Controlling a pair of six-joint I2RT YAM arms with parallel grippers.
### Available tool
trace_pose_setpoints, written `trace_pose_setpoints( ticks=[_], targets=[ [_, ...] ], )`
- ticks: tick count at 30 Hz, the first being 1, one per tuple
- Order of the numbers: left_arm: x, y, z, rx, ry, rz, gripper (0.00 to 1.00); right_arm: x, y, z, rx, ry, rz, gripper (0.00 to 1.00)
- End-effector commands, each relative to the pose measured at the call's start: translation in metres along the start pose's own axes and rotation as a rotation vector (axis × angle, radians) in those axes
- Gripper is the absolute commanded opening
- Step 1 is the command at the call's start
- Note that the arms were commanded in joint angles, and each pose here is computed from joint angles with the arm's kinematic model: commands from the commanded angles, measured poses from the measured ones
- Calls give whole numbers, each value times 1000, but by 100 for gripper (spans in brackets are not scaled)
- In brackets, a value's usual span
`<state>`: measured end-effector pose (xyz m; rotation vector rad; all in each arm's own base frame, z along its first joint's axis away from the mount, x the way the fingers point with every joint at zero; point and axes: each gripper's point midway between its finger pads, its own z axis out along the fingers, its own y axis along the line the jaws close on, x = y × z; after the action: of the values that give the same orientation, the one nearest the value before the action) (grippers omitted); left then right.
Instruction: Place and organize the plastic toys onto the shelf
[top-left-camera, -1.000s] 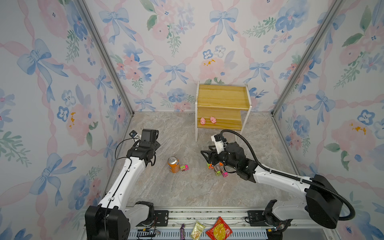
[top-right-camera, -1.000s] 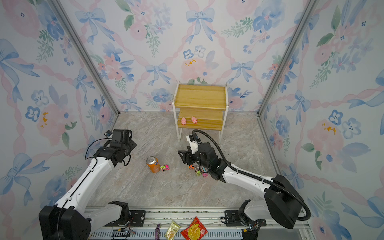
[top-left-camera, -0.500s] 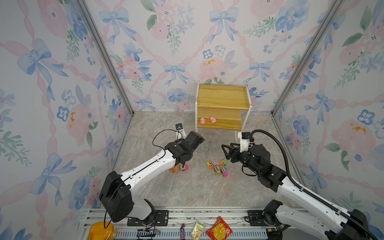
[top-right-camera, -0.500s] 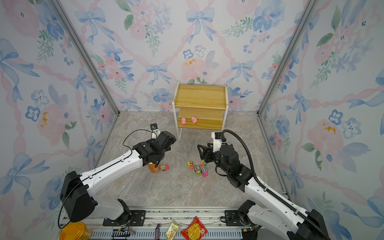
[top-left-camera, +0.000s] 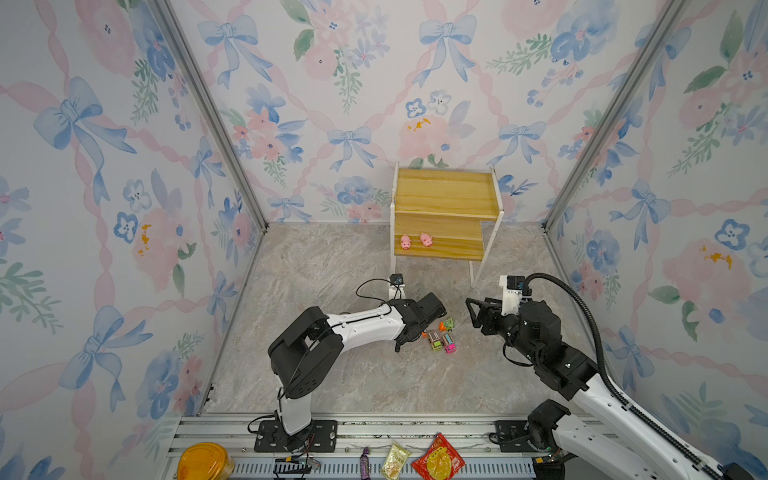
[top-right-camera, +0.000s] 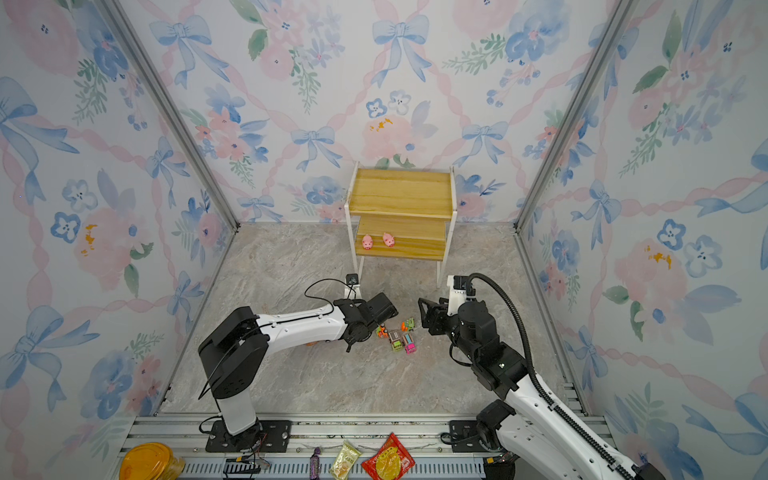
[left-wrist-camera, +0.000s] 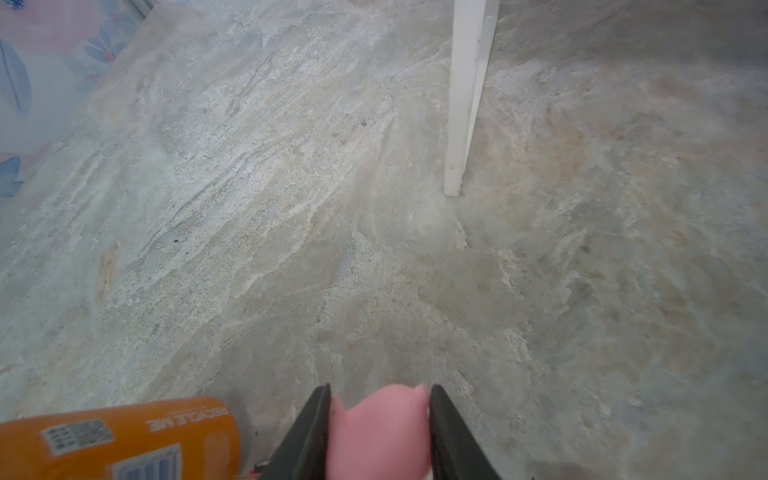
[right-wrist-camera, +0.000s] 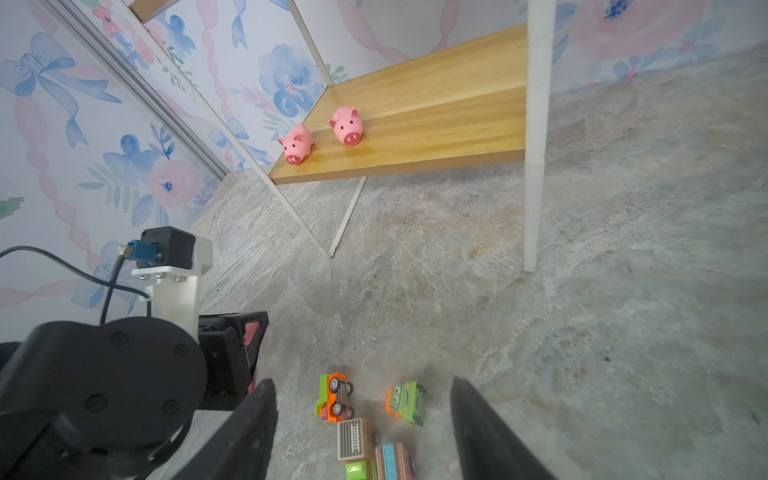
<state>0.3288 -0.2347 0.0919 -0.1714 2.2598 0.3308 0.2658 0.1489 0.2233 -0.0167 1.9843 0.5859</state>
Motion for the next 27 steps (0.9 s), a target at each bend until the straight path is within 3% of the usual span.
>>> trace_pose_setpoints(
  ticks=[1,13,27],
  targets=[
    [-1,-7,9,-43,-36,-24,39,9,-11,0,41,25,5,68],
    [15,-13,40,-117,-31,-44,40,16,-15,8,52,44,-6,68],
    [34,-15,41,-95,27,-101,48,17,-14,15,48,51,-10,68]
  ],
)
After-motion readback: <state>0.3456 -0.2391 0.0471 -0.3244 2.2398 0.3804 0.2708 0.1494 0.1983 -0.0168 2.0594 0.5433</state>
